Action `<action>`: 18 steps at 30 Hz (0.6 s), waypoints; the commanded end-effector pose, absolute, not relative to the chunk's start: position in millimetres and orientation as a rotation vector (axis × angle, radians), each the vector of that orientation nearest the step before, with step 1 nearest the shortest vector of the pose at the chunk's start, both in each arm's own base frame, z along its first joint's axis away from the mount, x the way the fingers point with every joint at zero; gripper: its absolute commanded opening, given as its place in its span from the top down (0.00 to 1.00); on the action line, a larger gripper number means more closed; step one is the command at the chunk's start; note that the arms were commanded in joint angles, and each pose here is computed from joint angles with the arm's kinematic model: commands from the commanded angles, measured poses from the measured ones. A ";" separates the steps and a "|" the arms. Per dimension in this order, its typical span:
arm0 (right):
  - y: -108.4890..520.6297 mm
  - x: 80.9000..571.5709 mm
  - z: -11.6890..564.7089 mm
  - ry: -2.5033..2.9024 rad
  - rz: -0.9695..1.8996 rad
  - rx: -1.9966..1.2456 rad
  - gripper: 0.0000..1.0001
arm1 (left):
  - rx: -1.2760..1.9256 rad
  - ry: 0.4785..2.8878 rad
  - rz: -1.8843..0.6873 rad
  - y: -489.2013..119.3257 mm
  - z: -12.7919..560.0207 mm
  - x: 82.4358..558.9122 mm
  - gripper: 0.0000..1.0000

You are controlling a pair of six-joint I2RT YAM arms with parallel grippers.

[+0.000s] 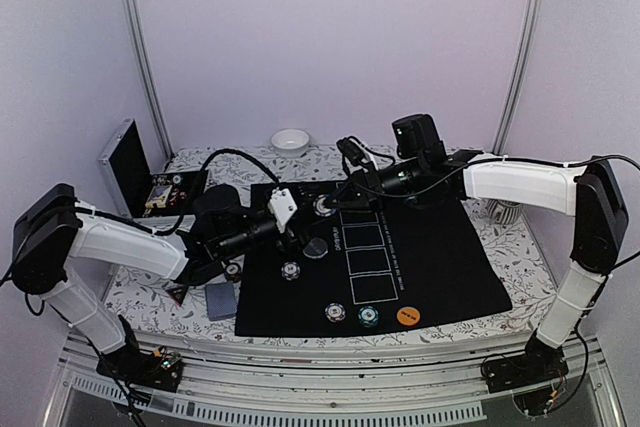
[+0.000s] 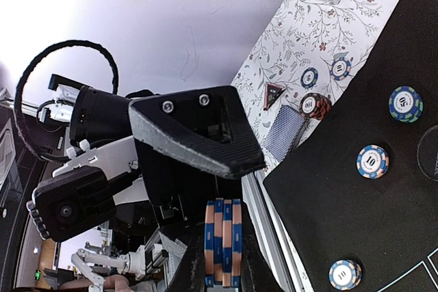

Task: Distribute texas hold em gaming equipment
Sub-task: Pass from the right arm to the left

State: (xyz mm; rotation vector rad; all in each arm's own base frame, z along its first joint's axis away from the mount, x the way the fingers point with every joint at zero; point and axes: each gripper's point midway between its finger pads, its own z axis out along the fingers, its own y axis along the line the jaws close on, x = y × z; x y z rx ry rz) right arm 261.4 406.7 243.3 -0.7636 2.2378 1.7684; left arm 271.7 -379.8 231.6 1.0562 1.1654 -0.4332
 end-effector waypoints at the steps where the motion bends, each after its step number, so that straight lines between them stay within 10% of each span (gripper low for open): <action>1: 414.3 262.2 260.8 2.169 1.797 -0.803 0.97 | 1.042 1.113 -0.458 -378.8 244.6 265.1 0.41; 8: 416.1 260.3 258.3 2.177 1.802 -0.805 0.98 | 1.053 1.119 -0.439 -379.2 242.7 267.1 0.59; 18: 417.5 263.1 256.8 2.184 1.800 -0.795 0.98 | 1.042 1.123 -0.426 -376.2 243.7 268.1 0.53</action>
